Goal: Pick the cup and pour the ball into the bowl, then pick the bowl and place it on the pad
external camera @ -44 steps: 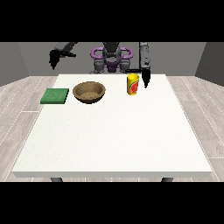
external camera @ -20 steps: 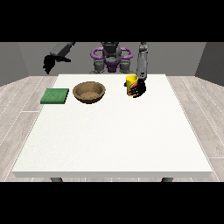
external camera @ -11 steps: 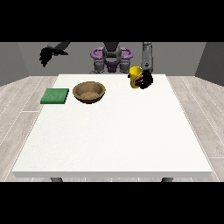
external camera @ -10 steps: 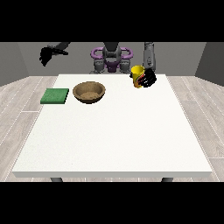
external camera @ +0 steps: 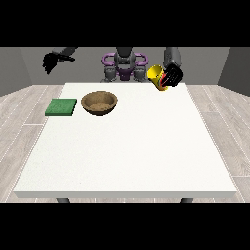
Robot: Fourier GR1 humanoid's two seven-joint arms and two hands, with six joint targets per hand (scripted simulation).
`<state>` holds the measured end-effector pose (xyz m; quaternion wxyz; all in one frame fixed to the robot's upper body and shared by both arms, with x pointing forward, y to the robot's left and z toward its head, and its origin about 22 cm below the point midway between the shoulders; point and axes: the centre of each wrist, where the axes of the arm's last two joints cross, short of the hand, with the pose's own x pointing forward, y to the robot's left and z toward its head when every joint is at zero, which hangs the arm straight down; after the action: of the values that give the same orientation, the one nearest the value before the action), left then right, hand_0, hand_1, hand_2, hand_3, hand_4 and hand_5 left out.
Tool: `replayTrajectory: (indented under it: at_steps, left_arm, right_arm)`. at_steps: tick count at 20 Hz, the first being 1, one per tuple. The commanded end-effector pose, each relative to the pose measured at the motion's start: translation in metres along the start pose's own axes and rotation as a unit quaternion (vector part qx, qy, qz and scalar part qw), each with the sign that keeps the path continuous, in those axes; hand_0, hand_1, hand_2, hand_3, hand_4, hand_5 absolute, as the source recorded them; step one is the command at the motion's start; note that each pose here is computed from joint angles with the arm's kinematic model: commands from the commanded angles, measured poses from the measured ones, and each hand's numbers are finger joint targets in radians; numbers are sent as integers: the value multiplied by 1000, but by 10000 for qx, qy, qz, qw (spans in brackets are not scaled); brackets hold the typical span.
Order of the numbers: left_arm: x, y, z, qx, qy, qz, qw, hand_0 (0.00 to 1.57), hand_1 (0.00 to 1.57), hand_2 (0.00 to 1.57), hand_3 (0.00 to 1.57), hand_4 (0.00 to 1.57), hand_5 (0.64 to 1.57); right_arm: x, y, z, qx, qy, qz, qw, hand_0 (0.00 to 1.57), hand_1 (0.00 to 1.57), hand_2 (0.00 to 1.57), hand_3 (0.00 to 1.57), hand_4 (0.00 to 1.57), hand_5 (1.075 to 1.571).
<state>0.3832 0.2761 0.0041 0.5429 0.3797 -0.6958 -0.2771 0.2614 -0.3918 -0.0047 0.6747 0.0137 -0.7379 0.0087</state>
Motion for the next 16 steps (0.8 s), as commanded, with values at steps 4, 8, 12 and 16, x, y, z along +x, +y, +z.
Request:
replayTrajectory:
  at_steps: [4,8,12,16]
  left_arm:
    - [53,0,-33,187,-146,-581,9980,1491,1491,1571,1571,1571,1273]
    - [86,-18,-37,-174,-164,-1284,9914,1501,1501,1571,1571,1508,1244]
    - [107,-24,-45,-69,-502,-2325,9713,1559,1559,1571,1571,1571,1207]
    - [153,-49,-42,-85,-1237,-3270,9368,1538,1538,1571,1571,1485,1334]
  right_arm:
    - [-2,2,-11,43,-276,-1,9996,0,0,0,0,0,1569]
    - [-5,-21,1,-112,140,-59,9998,0,0,0,0,0,1570]
    - [-8,-16,2,163,238,-147,9995,0,0,0,0,0,1570]
    - [-10,-8,-9,-2,191,-12,9998,0,0,0,0,0,1571]
